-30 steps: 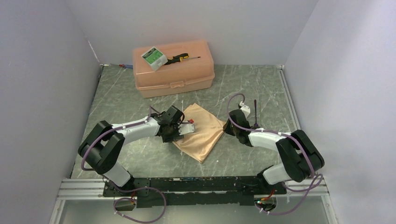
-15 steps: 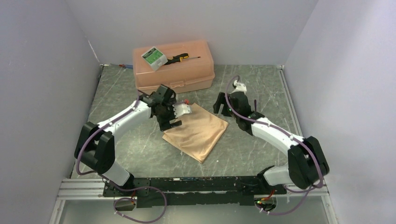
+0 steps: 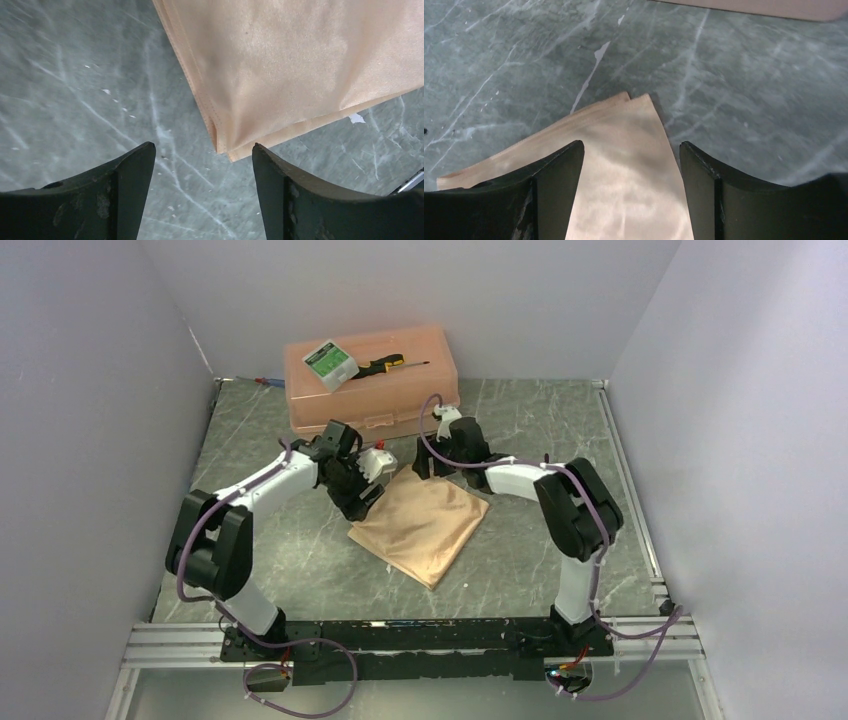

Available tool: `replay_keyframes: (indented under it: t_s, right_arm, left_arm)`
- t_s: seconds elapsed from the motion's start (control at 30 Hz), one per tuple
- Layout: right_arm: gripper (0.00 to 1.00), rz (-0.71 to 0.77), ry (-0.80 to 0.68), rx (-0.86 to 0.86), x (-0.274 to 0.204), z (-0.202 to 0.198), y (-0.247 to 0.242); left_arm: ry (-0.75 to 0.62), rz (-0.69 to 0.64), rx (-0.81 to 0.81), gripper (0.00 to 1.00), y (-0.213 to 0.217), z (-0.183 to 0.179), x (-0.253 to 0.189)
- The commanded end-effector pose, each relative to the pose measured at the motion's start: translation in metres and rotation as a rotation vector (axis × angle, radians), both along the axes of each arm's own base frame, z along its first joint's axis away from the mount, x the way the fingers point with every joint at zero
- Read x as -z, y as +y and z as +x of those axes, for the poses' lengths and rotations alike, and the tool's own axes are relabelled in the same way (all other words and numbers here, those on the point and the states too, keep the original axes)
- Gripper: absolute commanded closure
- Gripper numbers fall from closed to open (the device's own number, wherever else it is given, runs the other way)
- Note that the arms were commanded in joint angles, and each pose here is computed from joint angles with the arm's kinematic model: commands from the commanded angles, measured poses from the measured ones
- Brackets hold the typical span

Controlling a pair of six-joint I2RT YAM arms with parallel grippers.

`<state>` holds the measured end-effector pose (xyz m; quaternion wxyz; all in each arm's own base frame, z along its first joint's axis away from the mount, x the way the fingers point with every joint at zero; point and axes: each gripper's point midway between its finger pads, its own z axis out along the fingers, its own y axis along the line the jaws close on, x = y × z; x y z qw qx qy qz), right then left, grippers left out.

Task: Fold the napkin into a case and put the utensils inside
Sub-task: Pick up the top corner of the square-folded napkin from the center of the board.

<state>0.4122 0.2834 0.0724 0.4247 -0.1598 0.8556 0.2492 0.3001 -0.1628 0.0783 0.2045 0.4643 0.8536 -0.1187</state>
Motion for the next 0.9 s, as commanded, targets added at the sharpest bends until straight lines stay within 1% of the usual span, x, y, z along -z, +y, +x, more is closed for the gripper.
replay_keyframes:
  t_s: [0.0,0.2,0.37,0.53,0.67,0.77,0.87]
  right_arm:
    - [0.27,0.051,-0.084,-0.114,-0.022,0.021,0.03]
    - [0.28,0.037,-0.097,-0.098,-0.006,0.035,0.032]
    - [0.29,0.05,-0.101,-0.108,0.003,0.038,0.037]
    - [0.3,0.068,-0.082,-0.107,0.016,0.042,0.042]
    - [0.35,0.07,-0.066,-0.109,0.023,0.042,0.044]
    - [0.45,0.074,-0.072,-0.121,0.023,0.041,0.045]
    - [0.52,0.095,-0.091,-0.133,0.013,0.04,0.047]
  left_arm:
    - [0.041,-0.047,-0.082,0.25,-0.006,-0.004,0.02]
    - [-0.002,0.028,-0.076,0.3,0.01,-0.006,0.045]
    - [-0.042,0.098,-0.073,0.31,0.023,-0.007,0.061]
    - [-0.052,0.111,-0.064,0.31,0.025,-0.009,0.065]
    - [-0.051,0.119,-0.058,0.31,0.025,-0.011,0.066]
    - [-0.056,0.122,-0.055,0.32,0.025,-0.012,0.065]
    - [-0.049,0.127,-0.057,0.32,0.025,-0.013,0.067]
